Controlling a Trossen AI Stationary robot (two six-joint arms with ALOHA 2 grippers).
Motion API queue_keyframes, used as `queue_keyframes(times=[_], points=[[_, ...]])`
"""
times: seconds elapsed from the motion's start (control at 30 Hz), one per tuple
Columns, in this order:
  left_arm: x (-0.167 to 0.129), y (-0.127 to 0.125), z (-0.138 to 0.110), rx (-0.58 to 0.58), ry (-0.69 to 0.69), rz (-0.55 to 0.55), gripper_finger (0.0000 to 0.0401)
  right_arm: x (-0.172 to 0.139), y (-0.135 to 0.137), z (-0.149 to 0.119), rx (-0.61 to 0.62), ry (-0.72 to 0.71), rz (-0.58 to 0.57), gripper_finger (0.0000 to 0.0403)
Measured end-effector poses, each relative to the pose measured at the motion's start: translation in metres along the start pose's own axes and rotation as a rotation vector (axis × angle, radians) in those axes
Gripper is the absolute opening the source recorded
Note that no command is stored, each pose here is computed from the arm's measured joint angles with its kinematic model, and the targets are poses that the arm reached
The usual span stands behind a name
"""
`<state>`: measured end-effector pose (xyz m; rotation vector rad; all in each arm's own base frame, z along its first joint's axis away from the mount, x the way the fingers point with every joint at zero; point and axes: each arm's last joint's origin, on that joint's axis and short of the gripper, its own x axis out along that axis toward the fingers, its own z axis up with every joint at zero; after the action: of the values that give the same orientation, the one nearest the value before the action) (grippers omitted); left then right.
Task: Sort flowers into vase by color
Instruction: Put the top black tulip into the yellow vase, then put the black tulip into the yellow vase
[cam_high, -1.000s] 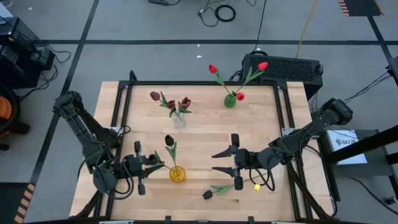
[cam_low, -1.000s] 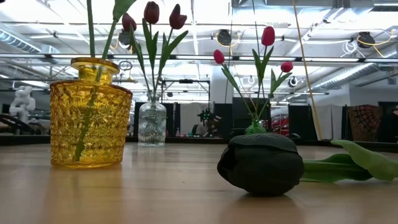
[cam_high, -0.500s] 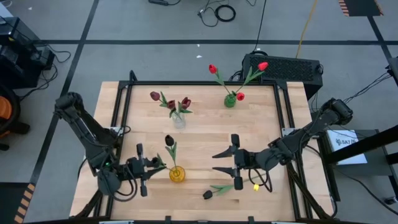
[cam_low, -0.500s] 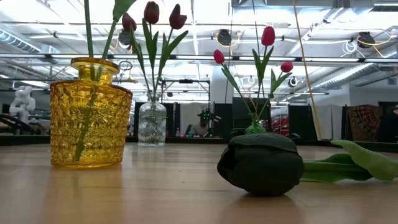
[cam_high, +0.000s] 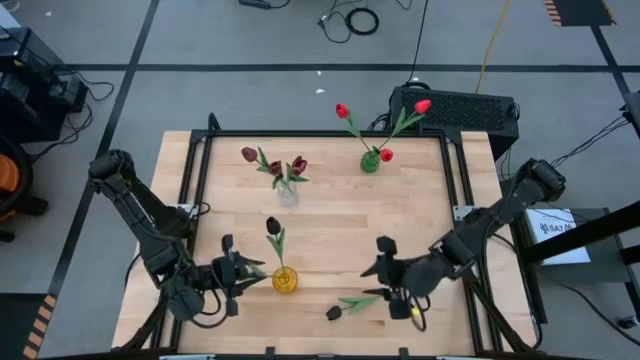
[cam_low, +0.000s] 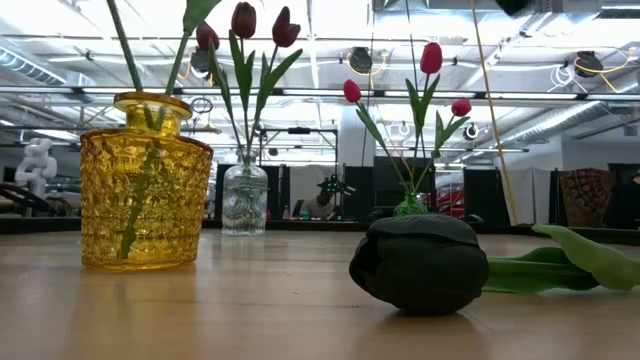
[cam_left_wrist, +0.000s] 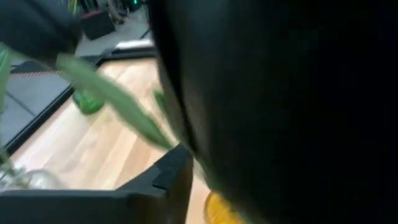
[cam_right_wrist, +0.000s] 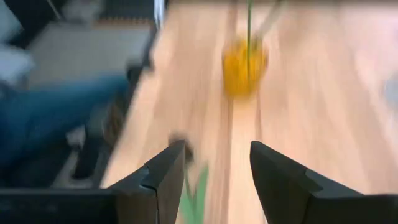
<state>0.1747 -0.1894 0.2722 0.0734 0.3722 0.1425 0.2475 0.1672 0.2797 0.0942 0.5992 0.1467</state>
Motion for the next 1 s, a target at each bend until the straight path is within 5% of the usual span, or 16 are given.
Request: queue_keyframes(times=[0.27, 0.5, 0.83, 1.0], points=[[-0.002, 0.011, -0.02, 0.035, 0.188, 0.01, 0.0211, 0.019, 0.018, -0.051, 0.002, 0.318, -0.078, 0.0173], [-0.005, 0.007, -0.026, -0.01, 0.317, -0.12, 0.0212, 0.062, 0.023, -0.088, -0.044, 0.527, -0.081, 0.0173], [-0.027, -0.007, -0.036, -0.103, 0.431, -0.256, 0.0212, 0.093, 0.018, -0.114, -0.05, 0.636, -0.106, 0.0171], [-0.036, -0.012, -0.039, -0.12, 0.432, -0.284, 0.0212, 0.096, 0.015, -0.114, -0.032, 0.648, -0.1, 0.014]])
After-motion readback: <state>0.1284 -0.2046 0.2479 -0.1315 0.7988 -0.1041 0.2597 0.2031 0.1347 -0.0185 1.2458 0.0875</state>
